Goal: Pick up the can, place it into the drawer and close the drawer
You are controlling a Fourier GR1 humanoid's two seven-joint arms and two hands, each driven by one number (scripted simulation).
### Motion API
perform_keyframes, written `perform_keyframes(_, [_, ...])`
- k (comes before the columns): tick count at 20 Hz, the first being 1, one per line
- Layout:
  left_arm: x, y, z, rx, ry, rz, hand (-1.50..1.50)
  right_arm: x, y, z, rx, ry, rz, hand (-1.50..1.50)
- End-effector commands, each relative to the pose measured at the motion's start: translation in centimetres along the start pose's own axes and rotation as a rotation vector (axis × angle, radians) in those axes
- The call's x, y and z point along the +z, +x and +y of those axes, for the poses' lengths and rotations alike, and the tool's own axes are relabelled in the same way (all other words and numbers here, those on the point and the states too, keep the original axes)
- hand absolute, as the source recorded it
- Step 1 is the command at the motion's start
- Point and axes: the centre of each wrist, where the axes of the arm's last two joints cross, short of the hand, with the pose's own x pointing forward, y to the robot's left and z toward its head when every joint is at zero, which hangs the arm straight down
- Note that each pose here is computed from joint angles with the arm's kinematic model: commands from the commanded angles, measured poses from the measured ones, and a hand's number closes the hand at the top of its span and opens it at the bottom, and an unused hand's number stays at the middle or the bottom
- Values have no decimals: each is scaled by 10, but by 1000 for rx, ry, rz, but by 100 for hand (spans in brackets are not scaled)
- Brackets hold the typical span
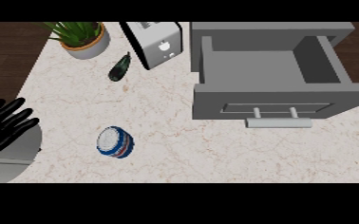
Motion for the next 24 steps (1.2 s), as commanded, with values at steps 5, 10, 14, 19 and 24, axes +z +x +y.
perform_keyframes(5, [-29,-27,-5,76,-17,62,-150,14,0,-20,3,0,-8,-150])
perform_keyframes(10, [-47,-45,-23,77,11,68,-150,28,-3,-6,-22,-8,-4,-150])
perform_keyframes(14, [-66,-50,-10,67,-2,95,-150,25,19,-30,10,7,10,-150])
perform_keyframes(19, [-64,-75,-24,29,19,112,-150,28,16,-29,-27,0,13,-150])
perform_keyframes(24, [-65,-113,-14,29,40,119,-150,13,12,-32,2,3,10,-150])
